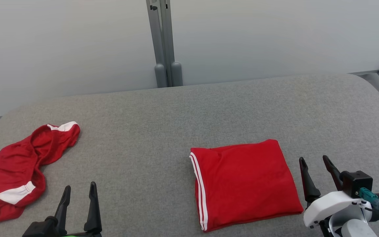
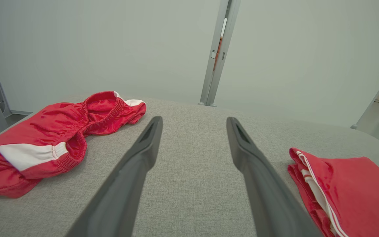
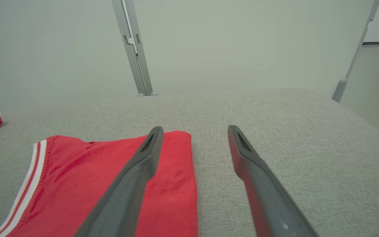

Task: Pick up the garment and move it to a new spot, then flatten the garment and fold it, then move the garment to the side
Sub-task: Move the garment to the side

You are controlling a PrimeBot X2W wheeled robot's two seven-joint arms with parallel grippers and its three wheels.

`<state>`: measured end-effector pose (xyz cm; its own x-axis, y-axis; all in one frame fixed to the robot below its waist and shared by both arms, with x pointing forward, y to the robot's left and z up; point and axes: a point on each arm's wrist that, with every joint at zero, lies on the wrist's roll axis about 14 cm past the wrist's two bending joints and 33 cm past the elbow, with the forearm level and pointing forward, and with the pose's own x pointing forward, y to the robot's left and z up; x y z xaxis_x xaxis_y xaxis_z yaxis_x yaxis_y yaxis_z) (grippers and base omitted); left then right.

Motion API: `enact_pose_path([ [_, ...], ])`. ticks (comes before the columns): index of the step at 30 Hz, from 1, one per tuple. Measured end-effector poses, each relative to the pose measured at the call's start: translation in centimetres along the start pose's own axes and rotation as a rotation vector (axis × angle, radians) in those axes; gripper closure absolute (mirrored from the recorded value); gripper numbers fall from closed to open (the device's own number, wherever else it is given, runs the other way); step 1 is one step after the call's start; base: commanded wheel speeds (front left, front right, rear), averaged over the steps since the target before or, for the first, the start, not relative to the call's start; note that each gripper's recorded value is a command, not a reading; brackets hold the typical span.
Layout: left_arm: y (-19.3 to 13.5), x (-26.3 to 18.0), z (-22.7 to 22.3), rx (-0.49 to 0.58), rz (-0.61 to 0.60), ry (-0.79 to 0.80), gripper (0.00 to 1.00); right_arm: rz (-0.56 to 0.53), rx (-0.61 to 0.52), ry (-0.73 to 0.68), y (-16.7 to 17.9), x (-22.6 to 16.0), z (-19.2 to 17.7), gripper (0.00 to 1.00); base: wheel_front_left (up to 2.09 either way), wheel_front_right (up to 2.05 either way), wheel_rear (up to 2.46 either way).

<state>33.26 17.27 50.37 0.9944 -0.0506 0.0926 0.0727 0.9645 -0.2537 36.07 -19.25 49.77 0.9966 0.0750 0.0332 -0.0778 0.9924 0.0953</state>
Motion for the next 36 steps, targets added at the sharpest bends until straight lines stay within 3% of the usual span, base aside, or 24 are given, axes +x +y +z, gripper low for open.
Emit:
enact_pose_path([
  [11, 0.3, -0.3, 0.0, -0.004, 0.012, 0.000, 0.00, 0.003, 0.008, 0.021, 0.4, 0.1, -0.7, 0.00, 0.00, 0.00, 0.00],
  [21, 0.6, -0.8, -0.1, -0.001, 0.025, 0.004, 0.00, -0.053, 0.040, 0.323, -1.0, 1.9, -5.4, 0.00, 0.00, 0.00, 0.00],
  [36, 3.7, -3.1, -0.8, -0.001, 0.145, 0.029, 0.00, 0.012, 0.017, 0.646, 1.8, 2.8, -12.8, 0.00, 0.00, 0.00, 0.00],
])
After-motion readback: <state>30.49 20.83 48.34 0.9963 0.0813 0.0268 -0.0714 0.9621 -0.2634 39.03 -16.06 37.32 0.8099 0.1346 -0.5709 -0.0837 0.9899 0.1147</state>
